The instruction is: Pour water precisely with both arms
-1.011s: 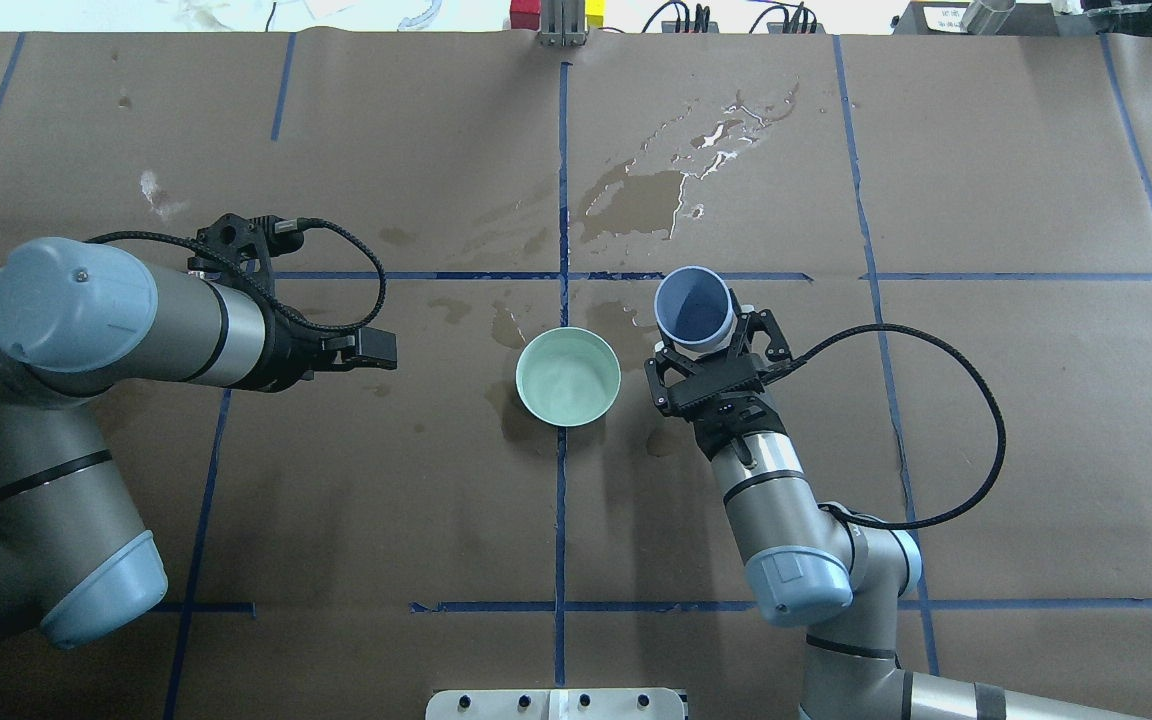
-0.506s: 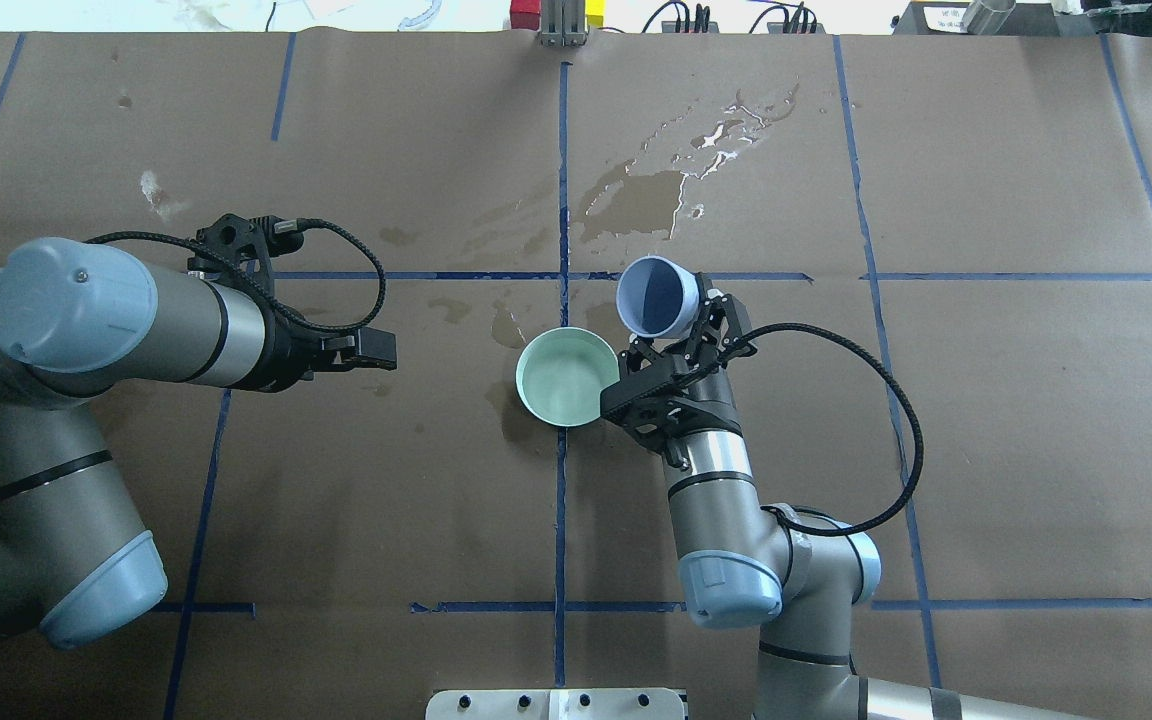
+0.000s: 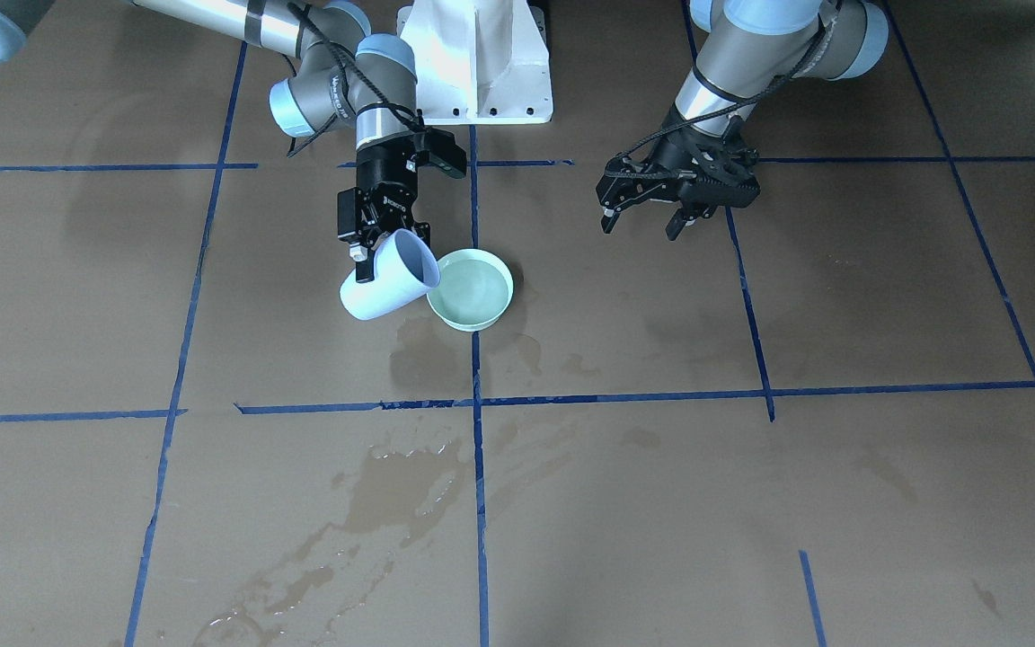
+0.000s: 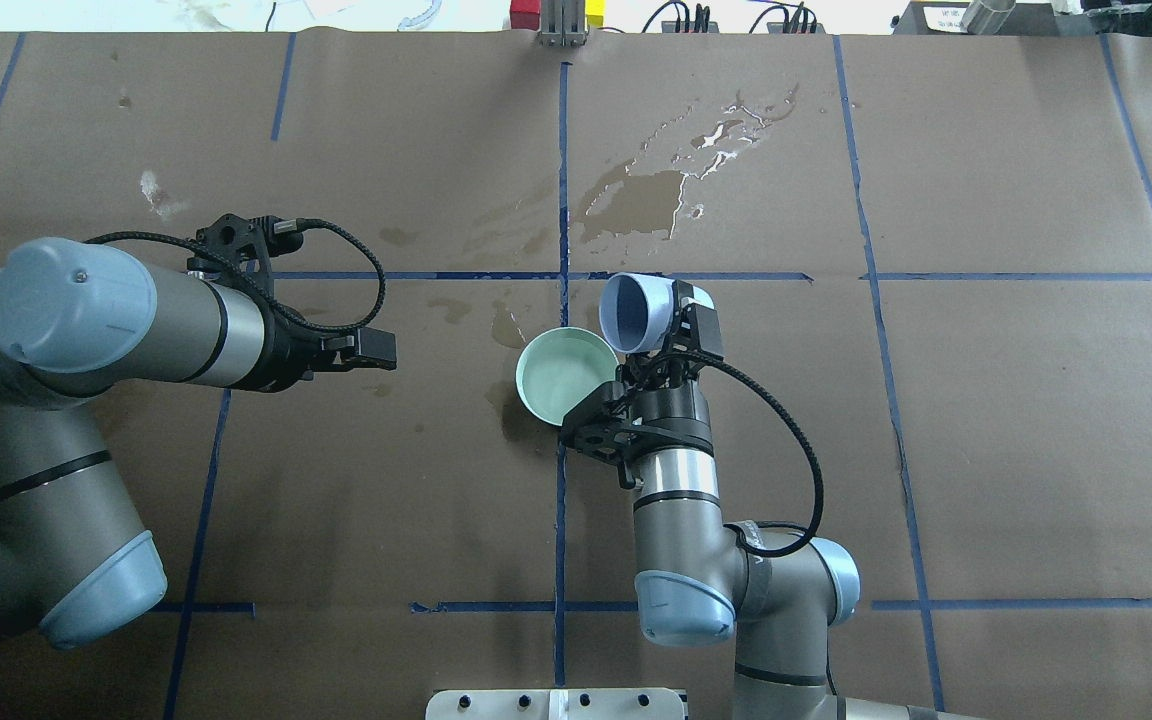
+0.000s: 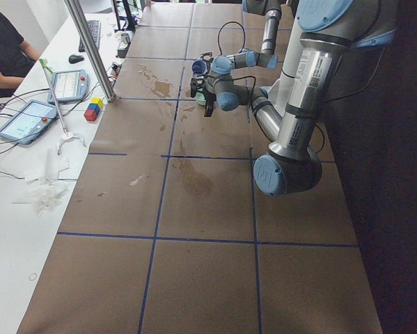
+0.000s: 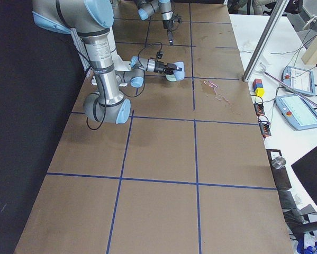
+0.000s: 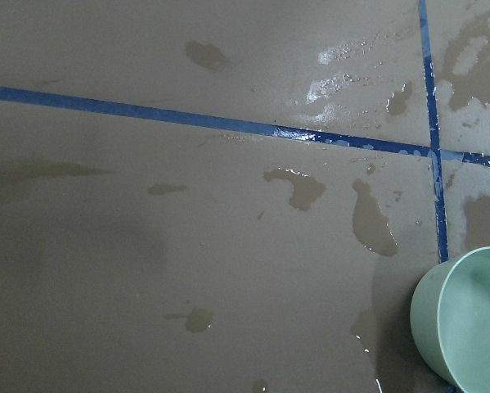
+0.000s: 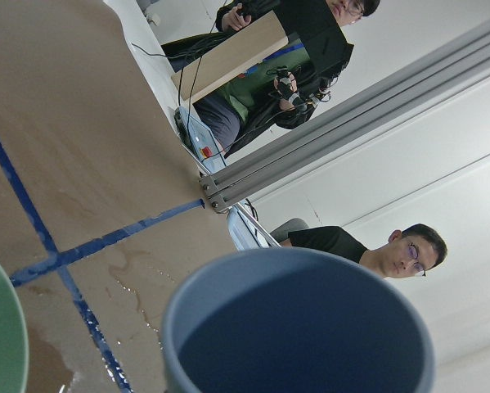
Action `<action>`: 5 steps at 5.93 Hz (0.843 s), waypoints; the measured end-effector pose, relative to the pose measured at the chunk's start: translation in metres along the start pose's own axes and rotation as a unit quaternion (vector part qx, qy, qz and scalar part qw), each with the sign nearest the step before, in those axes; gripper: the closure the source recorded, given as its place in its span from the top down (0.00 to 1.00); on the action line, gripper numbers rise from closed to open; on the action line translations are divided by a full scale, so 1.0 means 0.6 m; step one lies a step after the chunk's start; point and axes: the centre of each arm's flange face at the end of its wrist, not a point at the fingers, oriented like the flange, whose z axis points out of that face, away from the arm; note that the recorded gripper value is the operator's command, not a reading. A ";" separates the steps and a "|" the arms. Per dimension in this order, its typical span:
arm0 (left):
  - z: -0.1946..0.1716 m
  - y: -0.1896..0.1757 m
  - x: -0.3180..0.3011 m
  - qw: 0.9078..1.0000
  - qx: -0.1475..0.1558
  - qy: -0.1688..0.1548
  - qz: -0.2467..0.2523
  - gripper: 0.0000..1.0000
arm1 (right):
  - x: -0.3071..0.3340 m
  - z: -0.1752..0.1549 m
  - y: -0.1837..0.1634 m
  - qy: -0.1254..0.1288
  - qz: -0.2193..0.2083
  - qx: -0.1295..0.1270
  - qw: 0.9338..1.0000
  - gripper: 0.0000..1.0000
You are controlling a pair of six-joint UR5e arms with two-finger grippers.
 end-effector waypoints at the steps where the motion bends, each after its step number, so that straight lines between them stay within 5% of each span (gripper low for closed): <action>1: 0.000 0.000 0.001 1.000 0.000 0.000 0.000 1.00 | -0.003 -0.009 -0.006 0.003 -0.042 0.002 0.999 0.08; 3: 0.000 0.000 0.000 1.000 0.000 0.000 0.000 1.00 | -0.010 -0.024 -0.008 0.011 -0.135 0.004 0.991 0.08; 5: 0.001 0.000 -0.002 1.000 0.000 -0.001 -0.001 1.00 | -0.014 -0.034 -0.012 0.020 -0.231 0.004 0.973 0.08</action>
